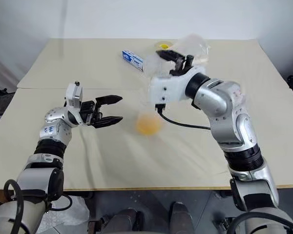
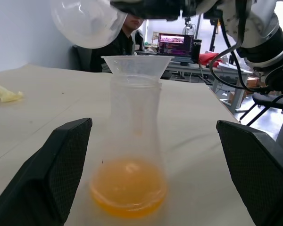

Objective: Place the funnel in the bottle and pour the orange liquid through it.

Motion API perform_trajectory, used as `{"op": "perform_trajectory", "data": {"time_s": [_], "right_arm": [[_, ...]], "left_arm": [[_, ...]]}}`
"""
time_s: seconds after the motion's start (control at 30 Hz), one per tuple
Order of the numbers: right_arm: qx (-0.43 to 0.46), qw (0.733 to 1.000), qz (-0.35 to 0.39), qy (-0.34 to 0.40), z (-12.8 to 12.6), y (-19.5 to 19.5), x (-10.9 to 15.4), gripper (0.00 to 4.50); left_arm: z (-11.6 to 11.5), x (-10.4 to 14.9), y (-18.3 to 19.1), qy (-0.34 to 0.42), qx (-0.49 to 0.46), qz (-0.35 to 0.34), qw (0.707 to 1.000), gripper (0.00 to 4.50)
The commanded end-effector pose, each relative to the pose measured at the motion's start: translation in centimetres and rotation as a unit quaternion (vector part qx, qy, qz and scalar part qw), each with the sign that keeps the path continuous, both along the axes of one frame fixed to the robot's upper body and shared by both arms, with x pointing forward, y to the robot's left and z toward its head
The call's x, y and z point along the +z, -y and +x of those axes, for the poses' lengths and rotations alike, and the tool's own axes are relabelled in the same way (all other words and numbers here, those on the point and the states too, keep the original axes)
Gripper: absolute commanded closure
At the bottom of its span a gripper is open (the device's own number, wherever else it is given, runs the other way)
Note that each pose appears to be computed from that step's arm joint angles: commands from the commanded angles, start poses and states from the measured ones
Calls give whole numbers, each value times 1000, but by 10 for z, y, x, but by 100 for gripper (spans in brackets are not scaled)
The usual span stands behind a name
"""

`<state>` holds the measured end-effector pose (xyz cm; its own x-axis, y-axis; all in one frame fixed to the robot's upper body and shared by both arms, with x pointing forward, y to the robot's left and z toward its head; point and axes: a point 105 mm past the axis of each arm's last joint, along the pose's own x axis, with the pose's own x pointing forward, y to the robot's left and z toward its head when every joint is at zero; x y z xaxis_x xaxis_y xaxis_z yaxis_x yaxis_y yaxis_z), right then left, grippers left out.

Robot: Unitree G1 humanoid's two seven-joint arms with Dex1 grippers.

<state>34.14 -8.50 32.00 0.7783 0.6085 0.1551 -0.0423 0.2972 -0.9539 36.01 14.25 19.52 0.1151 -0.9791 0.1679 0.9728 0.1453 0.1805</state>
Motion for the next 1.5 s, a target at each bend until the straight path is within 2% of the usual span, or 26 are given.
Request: {"op": "perform_trajectory", "data": {"time_s": [0.03,0.13,0.3,0.43,0.53,0.73,0.97,1.1,1.17,1.2,1.5], "right_arm": [[-17,983,172,-60,1,32,24,208],[-26,940,307,-146,11,66,19,208],[-14,866,452,-212,14,114,-1,208],[-14,825,523,-213,16,148,-22,208],[-30,808,553,-200,19,168,-34,208],[-39,803,563,-191,23,181,-60,208],[-51,810,551,-191,24,183,-82,208],[-47,813,547,-191,22,181,-83,79],[-46,822,538,-183,20,180,-79,13],[-46,824,535,-180,20,180,-77,6],[32,871,466,-153,1,161,-14,6]], "left_arm": [[-5,6,-1,15,-30,11,999,0],[-2,4,-1,9,-17,19,1000,0],[6,-1,-3,-11,19,37,999,0],[15,-3,-7,-12,64,53,996,0],[14,-2,-8,-18,65,51,996,0],[24,-7,-16,-49,122,75,989,0],[20,-10,-19,-53,117,87,988,0],[21,-9,-19,-54,121,86,987,0],[22,-7,-19,-52,124,84,987,0],[23,-7,-19,-51,125,83,987,0],[29,2,-15,-25,141,71,987,0]]}}
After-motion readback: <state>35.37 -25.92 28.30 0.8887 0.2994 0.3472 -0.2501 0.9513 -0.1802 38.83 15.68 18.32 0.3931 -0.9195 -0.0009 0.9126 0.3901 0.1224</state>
